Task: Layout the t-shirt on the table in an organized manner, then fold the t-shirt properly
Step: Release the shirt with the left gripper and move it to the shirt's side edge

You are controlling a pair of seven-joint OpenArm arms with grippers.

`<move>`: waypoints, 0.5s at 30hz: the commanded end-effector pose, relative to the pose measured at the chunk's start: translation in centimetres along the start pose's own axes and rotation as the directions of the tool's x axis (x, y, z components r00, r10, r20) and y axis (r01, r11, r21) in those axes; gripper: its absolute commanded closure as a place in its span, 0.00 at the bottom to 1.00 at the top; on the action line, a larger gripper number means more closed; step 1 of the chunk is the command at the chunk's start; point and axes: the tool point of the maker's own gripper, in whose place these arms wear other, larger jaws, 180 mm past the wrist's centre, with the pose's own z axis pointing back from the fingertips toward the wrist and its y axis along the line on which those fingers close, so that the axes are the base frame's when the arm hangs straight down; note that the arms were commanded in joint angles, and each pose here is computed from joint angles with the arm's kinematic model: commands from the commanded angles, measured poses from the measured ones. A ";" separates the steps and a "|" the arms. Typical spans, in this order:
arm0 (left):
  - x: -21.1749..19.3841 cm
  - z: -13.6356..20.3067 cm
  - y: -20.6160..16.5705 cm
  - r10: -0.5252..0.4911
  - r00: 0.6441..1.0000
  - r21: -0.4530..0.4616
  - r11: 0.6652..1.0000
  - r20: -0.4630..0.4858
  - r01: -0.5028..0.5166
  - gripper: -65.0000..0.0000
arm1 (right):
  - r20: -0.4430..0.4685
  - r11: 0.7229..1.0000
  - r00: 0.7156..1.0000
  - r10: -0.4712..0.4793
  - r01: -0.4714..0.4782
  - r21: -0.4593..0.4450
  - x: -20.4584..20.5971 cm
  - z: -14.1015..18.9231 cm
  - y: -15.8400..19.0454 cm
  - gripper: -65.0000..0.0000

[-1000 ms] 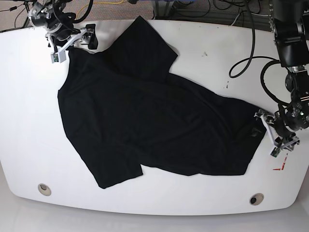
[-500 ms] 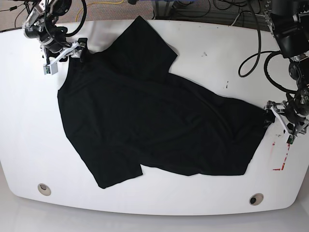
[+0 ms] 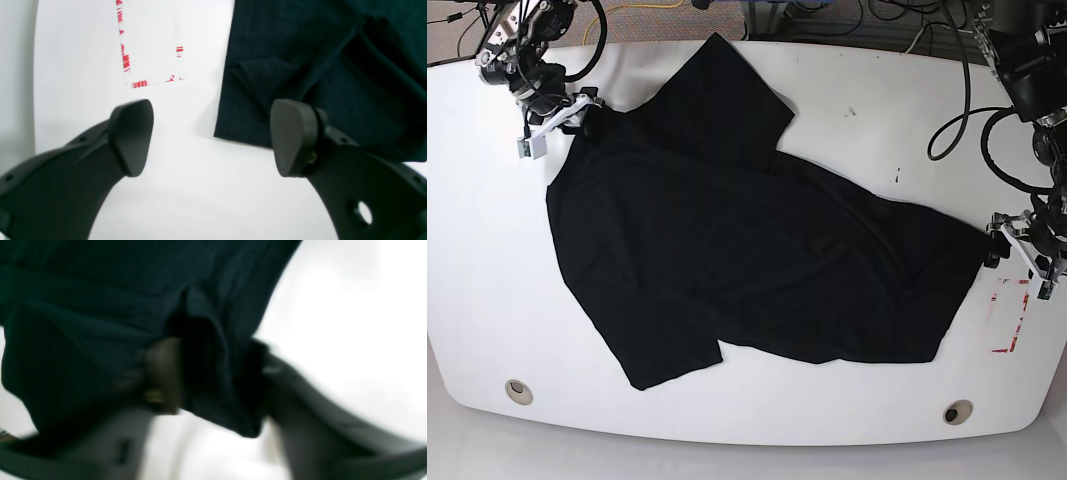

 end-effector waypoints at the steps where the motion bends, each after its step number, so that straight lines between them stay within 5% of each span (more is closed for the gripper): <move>1: 1.5 -0.1 0.1 0.015 0.999 -0.007 1.000 0.049 -0.015 0.20 | -0.017 1.000 1.000 0.012 -0.012 -0.017 -0.1 0.4 -0.4 0.75; 5: 2.6 -1.5 -0.3 0.059 0.994 -0.034 0.998 0.088 -0.056 0.20 | -0.018 1.000 1.000 0.013 -0.013 -0.019 -0.2 0.4 -0.5 0.87; 15: 1.0 -5.3 -2.8 0.068 0.996 -0.114 0.992 0.051 -0.062 0.20 | -0.023 1.000 1.000 0.011 -0.012 -0.020 -0.4 0.4 -0.5 0.81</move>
